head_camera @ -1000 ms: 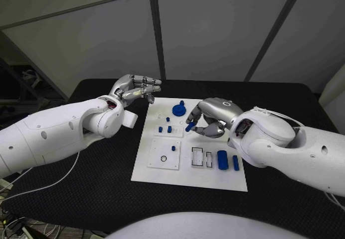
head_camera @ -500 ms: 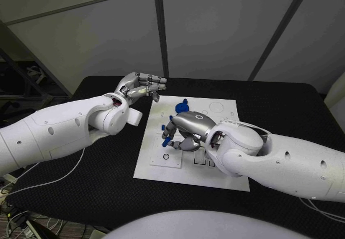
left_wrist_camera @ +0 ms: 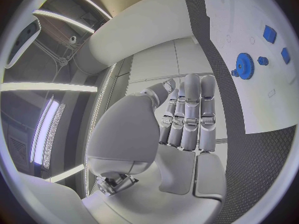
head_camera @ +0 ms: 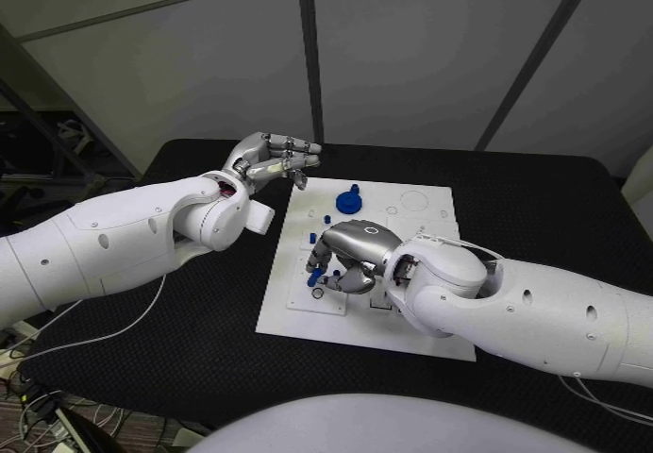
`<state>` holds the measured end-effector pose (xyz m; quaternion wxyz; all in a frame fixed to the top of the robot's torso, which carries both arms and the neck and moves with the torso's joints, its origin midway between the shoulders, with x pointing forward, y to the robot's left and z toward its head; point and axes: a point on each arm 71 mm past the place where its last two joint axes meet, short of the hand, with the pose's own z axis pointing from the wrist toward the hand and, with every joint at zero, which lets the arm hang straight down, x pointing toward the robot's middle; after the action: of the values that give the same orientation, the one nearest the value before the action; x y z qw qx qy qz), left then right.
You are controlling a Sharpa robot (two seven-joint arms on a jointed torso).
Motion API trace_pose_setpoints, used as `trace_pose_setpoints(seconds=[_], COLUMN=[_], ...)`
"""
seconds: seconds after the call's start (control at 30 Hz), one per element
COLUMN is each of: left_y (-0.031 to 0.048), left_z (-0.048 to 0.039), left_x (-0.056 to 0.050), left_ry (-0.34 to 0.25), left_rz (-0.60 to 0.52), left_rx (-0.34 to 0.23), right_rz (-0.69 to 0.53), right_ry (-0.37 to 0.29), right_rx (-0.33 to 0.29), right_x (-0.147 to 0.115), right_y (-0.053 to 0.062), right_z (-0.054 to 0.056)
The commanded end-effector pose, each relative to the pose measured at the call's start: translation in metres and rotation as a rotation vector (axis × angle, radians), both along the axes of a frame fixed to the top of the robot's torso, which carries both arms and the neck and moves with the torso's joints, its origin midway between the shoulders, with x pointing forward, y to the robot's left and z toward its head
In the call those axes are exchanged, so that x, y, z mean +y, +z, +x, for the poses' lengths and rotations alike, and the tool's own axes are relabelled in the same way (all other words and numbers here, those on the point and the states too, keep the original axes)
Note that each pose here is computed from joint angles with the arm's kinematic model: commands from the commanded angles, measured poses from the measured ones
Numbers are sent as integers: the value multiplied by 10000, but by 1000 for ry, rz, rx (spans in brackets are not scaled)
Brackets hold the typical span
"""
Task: Assemble the parts on the task board
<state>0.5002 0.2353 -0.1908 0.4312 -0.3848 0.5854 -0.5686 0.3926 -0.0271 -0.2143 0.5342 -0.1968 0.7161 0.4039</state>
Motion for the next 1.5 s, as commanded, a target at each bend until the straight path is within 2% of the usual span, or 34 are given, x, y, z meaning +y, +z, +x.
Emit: trace_pose_setpoints(seconds=[0.03, 0.67, 1.1, 1.5], left_y=[12, 11, 10, 10], left_z=[1, 2, 3, 4], left_x=[-12, -6, -5, -6], left_ry=[-11, -9, -9, -9], left_rz=[-8, -7, -7, -7], left_rx=[-5, -4, -4, -3], right_rz=[-27, -78, -136, -139], right_ry=[21, 41, 25, 29], right_rx=[0, 26, 25, 7], right_x=[9, 15, -8, 24], right_y=[-20, -106, -161, -160], right_z=[-6, -35, -13, -28])
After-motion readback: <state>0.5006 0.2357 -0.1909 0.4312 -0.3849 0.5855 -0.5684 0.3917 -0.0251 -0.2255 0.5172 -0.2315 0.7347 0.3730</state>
